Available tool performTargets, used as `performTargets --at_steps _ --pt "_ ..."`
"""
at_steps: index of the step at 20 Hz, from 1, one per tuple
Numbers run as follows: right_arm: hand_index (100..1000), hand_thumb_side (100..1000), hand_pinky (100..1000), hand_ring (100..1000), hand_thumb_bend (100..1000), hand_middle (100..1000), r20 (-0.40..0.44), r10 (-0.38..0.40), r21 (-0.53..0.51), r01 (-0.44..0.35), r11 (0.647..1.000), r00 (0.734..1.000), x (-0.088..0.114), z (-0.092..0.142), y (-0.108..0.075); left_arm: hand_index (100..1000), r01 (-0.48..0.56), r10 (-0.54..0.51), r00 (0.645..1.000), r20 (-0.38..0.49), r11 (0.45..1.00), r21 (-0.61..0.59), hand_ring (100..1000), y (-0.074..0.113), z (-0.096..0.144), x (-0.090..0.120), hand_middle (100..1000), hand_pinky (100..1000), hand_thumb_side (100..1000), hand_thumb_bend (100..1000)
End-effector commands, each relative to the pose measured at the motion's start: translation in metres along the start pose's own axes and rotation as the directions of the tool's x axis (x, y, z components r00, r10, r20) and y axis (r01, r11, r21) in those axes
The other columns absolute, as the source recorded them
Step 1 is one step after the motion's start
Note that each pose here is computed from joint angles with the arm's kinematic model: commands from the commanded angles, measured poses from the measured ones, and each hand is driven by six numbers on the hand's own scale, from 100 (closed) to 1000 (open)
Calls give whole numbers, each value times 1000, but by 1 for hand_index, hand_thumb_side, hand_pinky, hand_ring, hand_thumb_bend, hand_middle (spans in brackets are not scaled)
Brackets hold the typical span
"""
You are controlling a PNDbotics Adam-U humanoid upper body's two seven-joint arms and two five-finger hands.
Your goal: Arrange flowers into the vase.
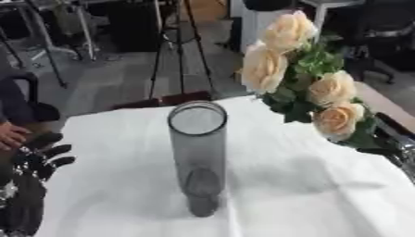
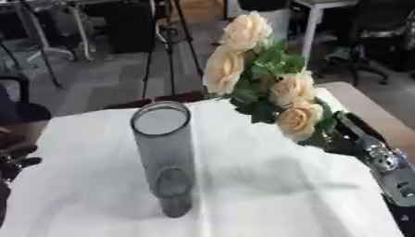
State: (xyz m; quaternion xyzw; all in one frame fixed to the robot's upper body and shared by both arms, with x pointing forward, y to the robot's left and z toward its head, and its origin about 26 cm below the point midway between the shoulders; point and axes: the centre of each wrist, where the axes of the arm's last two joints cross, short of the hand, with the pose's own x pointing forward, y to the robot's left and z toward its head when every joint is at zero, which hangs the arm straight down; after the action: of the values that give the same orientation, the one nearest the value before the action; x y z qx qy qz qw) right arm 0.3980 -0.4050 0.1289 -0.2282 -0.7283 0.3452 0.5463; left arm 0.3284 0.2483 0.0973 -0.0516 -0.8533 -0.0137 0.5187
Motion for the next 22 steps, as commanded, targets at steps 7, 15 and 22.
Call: performTargets --at_steps 7,15,22 --pt "108 686 100 100 830 100 105 21 -92 -11 996 994 31 -12 -48 796 10 -10 1000 18 1000 4 726 4 -2 6 739 689 865 988" --pt "108 647 100 100 822 100 135 0 -101 14 995 991 40 -15 -58 796 12 -12 1000 21 1000 4 726 4 -3 6 739 688 864 990" --pt "114 590 100 100 791 100 150 -10 -109 27 994 989 43 -16 -63 796 13 -13 1000 23 1000 3 726 4 -3 6 739 688 864 989"
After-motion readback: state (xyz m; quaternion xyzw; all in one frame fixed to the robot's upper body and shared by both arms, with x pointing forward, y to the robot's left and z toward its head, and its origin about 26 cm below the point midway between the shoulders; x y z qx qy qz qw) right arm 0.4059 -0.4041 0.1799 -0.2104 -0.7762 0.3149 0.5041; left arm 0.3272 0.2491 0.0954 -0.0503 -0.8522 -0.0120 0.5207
